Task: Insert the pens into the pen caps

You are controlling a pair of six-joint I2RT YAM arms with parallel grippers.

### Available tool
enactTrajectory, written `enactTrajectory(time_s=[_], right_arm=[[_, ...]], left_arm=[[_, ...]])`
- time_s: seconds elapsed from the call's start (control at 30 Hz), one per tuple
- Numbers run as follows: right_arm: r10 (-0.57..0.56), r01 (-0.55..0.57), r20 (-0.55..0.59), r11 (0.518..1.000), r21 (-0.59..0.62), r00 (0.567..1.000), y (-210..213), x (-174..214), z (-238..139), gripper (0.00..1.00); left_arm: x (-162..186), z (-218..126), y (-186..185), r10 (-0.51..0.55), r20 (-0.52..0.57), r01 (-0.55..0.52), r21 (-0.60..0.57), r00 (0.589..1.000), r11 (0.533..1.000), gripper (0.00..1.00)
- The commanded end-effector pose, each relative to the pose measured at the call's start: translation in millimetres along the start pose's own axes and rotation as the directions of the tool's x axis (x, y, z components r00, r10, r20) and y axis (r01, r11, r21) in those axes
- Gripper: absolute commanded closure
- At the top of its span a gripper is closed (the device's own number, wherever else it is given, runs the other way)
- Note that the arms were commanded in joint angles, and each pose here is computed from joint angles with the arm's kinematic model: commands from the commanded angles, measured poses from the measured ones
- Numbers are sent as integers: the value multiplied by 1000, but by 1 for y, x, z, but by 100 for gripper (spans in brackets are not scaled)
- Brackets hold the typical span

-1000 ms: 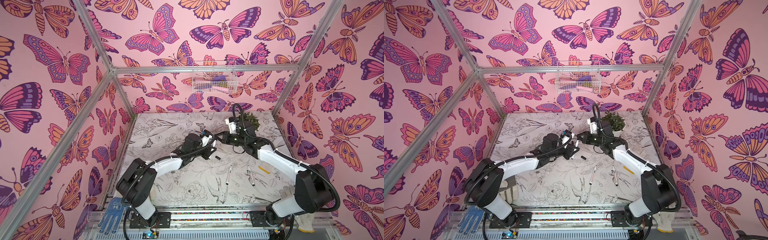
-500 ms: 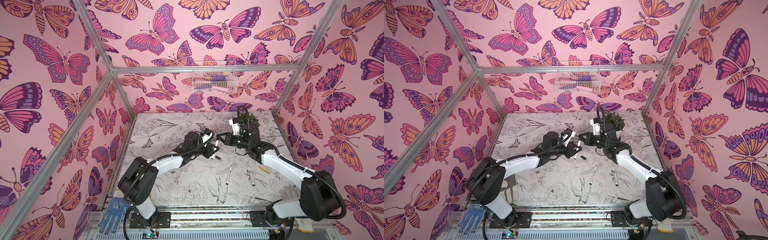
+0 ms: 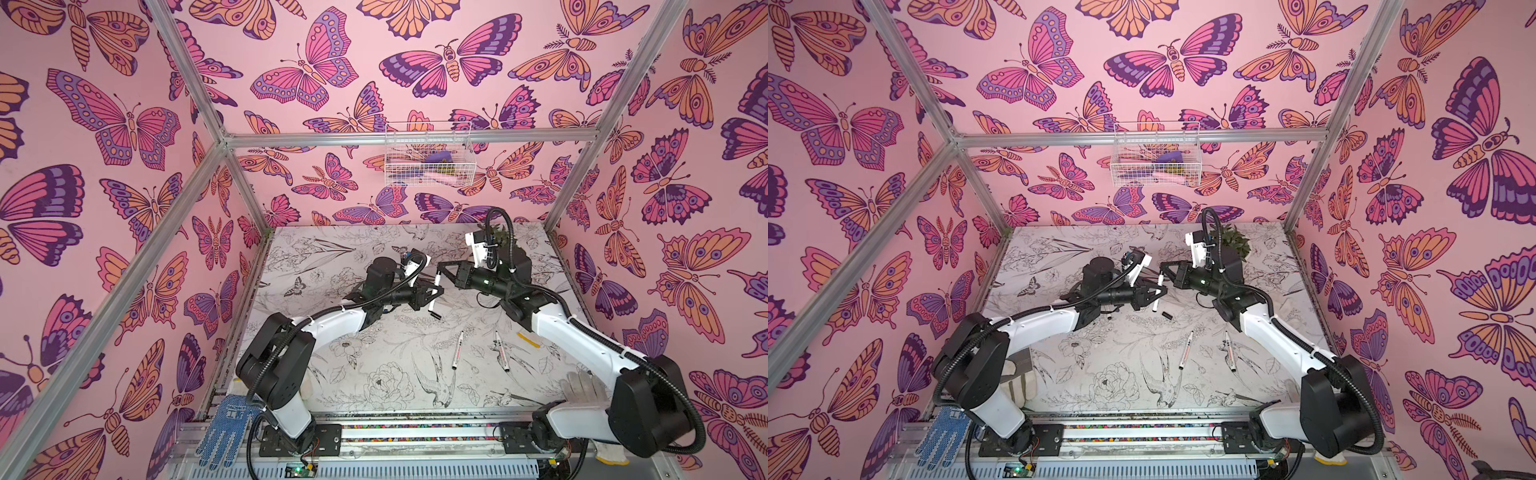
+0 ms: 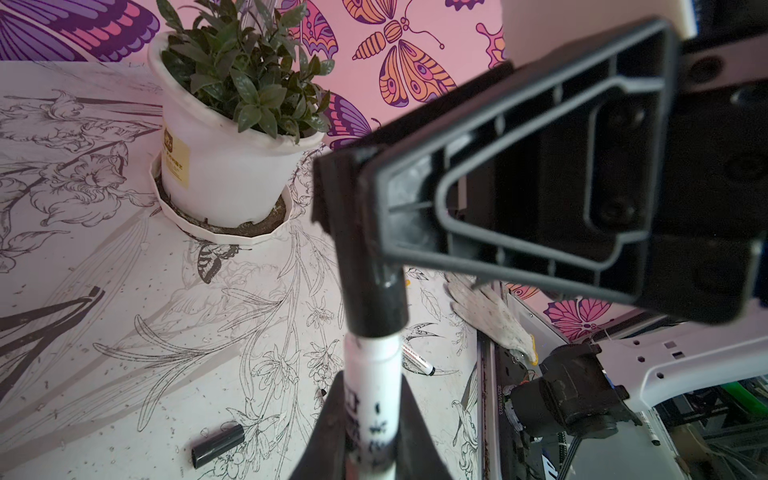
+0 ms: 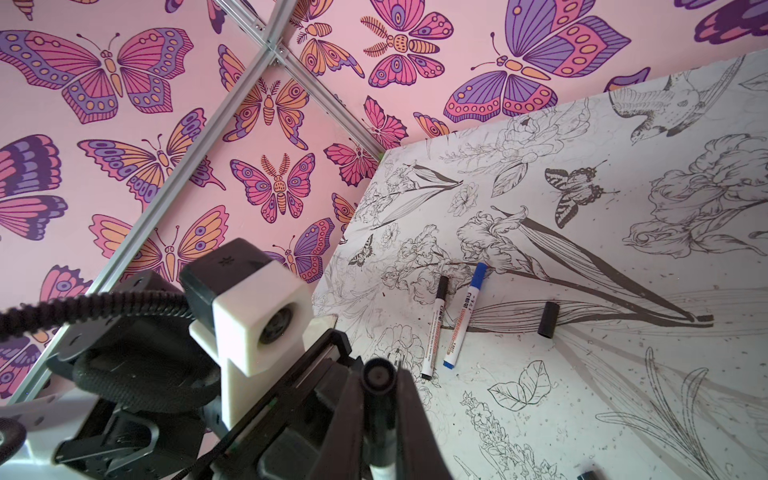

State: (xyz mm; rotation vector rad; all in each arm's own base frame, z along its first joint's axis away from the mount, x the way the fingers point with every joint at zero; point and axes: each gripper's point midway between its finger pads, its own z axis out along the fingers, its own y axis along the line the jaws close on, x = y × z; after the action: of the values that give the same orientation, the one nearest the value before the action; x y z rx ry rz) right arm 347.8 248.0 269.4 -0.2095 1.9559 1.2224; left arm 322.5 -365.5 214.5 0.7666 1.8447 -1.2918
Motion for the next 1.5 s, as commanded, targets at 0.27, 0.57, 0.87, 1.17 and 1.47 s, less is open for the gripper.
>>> enactTrajectory(time_s=[0.27, 0.57, 0.87, 1.17, 1.47], right_arm=[[-113, 51, -343, 981, -186, 932, 50, 70, -31, 100], [-124, 58, -374, 981, -184, 919, 48, 75, -32, 100], [-152, 118, -328, 986, -119, 932, 42, 62, -31, 94], [-184, 161, -306, 982, -99, 934, 46, 48, -31, 87], [-198, 176, -299, 979, -98, 933, 49, 43, -32, 75]], left_arm=[[-77, -19, 9, 323, 193, -266, -270, 927, 925, 100], [-77, -21, -7, 474, 257, -390, -315, 842, 865, 100], [-67, -17, -6, 487, 260, -402, -318, 834, 859, 100], [-45, -9, -19, 523, 217, -468, -259, 824, 845, 100], [-35, -5, -21, 524, 197, -475, -246, 829, 845, 100]])
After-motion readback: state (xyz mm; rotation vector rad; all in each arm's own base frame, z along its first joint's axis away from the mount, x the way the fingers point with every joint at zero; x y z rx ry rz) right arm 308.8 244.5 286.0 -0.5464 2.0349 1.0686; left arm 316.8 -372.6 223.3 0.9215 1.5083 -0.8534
